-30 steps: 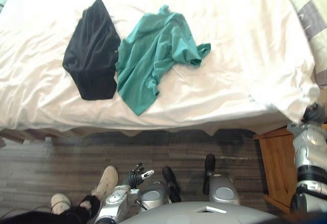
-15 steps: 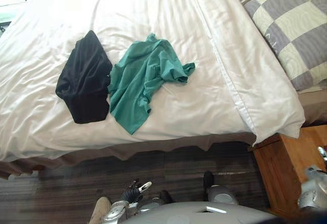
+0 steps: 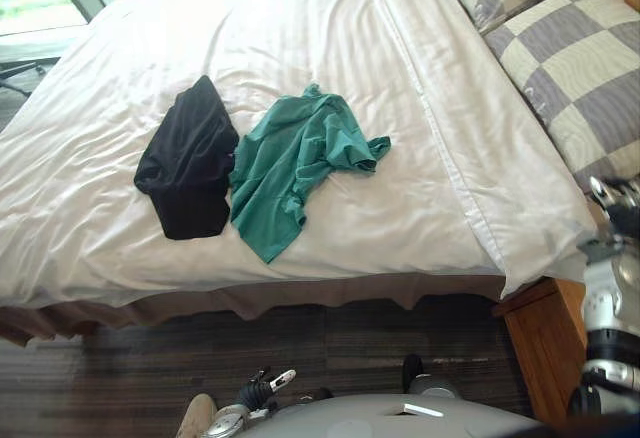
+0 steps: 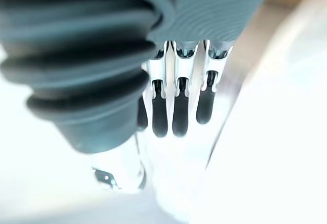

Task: Tidy the bed and pick cloth on bed and put in laundry

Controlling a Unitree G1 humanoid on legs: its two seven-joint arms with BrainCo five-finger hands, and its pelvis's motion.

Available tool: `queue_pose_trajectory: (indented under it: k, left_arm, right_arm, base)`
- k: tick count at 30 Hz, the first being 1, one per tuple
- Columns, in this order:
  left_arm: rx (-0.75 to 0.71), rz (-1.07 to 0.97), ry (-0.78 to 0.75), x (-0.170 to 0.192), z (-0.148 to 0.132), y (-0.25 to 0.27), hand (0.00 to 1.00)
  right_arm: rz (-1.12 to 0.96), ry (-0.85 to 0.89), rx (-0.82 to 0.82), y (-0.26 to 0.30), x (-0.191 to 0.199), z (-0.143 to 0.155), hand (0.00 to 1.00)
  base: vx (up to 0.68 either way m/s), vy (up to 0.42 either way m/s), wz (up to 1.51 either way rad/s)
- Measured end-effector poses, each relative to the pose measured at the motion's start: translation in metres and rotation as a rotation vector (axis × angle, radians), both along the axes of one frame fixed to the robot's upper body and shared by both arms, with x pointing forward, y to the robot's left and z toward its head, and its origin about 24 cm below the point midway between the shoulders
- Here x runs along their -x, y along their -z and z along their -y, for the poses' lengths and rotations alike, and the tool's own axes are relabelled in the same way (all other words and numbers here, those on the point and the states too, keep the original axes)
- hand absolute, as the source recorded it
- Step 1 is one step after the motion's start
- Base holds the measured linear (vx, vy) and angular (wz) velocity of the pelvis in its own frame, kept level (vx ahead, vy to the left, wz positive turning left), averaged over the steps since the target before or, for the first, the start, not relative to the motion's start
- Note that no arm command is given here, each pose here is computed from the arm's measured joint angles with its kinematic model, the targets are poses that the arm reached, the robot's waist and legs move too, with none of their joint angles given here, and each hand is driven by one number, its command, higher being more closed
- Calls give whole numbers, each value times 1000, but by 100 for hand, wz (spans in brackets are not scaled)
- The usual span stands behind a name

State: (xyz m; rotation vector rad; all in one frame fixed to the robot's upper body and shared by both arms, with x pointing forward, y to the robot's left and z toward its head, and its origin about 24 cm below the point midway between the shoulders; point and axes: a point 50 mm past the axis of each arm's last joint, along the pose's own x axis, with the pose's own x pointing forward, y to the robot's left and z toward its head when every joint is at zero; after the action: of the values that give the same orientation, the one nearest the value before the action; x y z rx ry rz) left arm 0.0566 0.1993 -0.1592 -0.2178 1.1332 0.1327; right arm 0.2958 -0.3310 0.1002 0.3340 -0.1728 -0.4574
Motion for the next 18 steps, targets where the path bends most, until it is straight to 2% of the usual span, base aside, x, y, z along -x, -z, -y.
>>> queue_pose_trajectory:
  k: [4,8,11,13,16,18]
  left_arm:
    - [3,-9,3,-1,-1,0,0]
    - [44,23,-49,-10,1,-2,0]
    - [77,93,-59,-33,4,-7,0]
    - [128,222,-49,-67,11,-21,0]
    - [190,306,7,-88,28,-34,0]
    - [213,320,9,-93,36,-38,0]
  right_arm:
    - [236,-193,-112,-53,-37,-31,100]
    - [454,-280,-149,-108,-44,-47,100]
    - [618,-332,-86,-153,-37,-52,100]
    - [791,-350,32,-201,-19,-55,100]
    - [879,-321,104,-224,-3,-54,100]
    - [876,-293,93,-225,-2,-51,100]
  base:
    - [-15,-1,4]
    - [-67,29,5]
    - [-114,43,10]
    - [-113,23,12]
    - [-80,-12,18]
    - [-25,-42,5]
